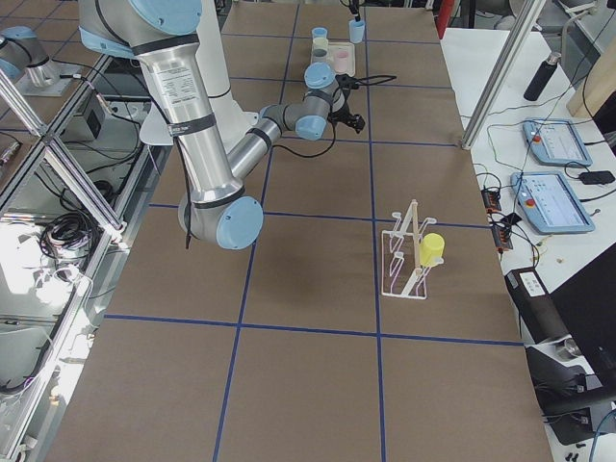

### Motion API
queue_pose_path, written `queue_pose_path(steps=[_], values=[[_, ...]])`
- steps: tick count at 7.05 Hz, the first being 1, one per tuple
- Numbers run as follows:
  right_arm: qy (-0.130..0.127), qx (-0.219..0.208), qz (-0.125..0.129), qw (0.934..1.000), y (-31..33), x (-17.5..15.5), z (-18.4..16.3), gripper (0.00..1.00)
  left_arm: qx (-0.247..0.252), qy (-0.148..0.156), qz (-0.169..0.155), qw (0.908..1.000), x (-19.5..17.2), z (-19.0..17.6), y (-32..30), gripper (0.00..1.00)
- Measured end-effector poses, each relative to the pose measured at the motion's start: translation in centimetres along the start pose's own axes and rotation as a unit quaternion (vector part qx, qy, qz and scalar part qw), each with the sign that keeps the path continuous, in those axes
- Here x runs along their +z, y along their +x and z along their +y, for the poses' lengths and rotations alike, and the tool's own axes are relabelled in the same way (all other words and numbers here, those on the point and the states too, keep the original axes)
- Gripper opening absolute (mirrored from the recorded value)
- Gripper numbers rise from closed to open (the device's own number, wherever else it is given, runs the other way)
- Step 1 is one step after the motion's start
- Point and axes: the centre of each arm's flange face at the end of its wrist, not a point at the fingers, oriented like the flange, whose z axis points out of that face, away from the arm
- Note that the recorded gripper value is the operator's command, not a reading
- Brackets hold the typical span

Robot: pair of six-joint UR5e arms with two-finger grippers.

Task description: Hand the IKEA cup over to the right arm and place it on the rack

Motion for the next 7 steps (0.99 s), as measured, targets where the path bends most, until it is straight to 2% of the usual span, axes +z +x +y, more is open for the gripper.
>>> queue_pose_path(steps=[2,3,5,7], values=[[0.063,-0.015,-0.024,0.9976,-1.3,2.7,0.8,0.99,-0.066,-0.01,0.079,0.9946,-3.2,-3.6,4.0,0.0],[0.1,-0.018,-0.04,0.994,-2.1,3.6,1.3,0.99,-0.103,-0.023,0.119,0.9873,-4.7,-4.9,6.8,0.0],[0.167,-0.024,-0.072,0.9831,-4.5,4.3,1.7,0.99,-0.157,-0.05,0.188,0.9684,-8.2,-6.6,13.0,0.0],[0.21,-0.033,-0.099,0.972,-8.5,5.0,-0.8,0.98,-0.179,-0.085,0.247,0.9485,-8.7,-6.5,20.5,0.0]])
